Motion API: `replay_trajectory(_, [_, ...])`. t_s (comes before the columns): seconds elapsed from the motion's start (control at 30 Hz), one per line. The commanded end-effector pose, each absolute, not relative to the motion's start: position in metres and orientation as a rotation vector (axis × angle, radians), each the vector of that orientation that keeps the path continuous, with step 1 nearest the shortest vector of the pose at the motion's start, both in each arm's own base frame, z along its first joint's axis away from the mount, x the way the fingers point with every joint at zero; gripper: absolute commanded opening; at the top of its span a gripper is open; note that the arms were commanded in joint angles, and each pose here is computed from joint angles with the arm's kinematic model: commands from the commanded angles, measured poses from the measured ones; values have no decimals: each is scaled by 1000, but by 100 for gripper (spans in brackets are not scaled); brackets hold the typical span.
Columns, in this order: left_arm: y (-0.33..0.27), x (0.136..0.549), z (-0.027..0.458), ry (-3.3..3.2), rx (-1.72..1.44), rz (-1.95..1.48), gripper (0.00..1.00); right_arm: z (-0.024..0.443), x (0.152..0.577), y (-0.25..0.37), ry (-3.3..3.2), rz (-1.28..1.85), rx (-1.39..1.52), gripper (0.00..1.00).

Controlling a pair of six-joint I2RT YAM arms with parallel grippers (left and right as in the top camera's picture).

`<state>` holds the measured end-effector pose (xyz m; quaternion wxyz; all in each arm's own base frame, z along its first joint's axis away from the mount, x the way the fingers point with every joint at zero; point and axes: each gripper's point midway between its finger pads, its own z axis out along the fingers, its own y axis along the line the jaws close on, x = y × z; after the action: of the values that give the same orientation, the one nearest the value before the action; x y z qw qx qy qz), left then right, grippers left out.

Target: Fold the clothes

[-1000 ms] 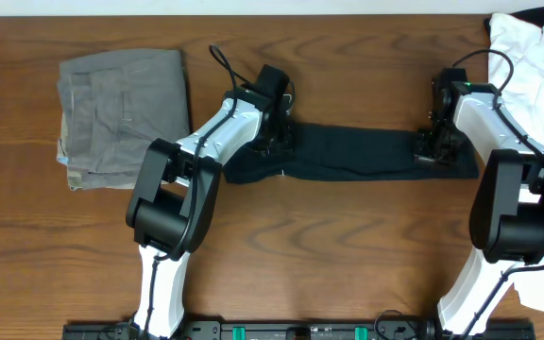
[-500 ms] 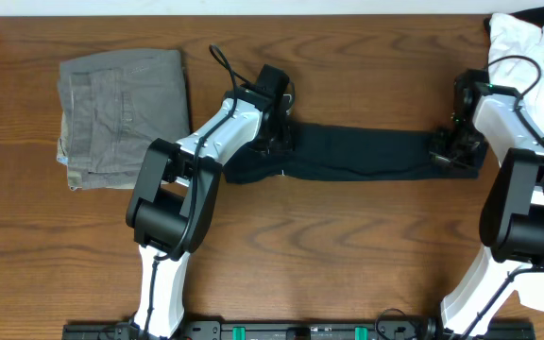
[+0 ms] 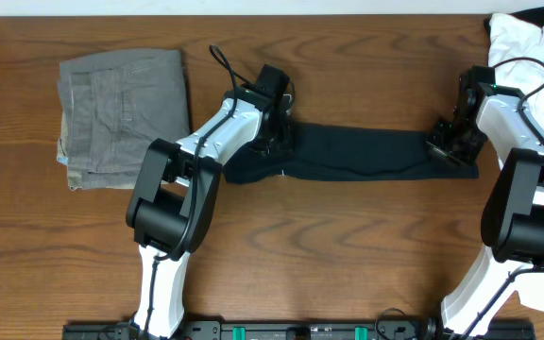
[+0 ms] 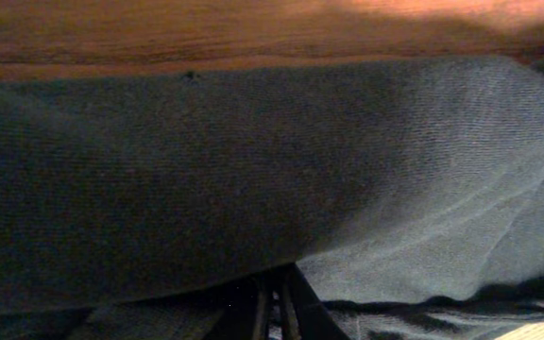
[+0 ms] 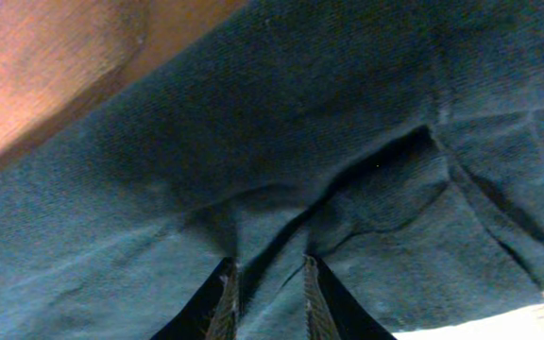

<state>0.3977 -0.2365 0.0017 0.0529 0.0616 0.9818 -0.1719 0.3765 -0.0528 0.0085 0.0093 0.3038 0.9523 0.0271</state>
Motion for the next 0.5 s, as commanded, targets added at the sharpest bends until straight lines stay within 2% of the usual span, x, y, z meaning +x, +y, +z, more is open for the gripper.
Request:
replay_trajectory(0.0, [-220, 395, -22, 3028, 154, -401, 9, 7, 378, -52, 2956, 107, 1005, 24])
replay_trajectory(0.4, [-220, 395, -22, 3027, 154, -401, 8, 3, 371, -58, 2963, 34, 1025, 23])
replay_trajectory(0.47, [-220, 395, -22, 3027, 154, -401, 8, 1, 369, -60, 2967, 18, 1026, 20])
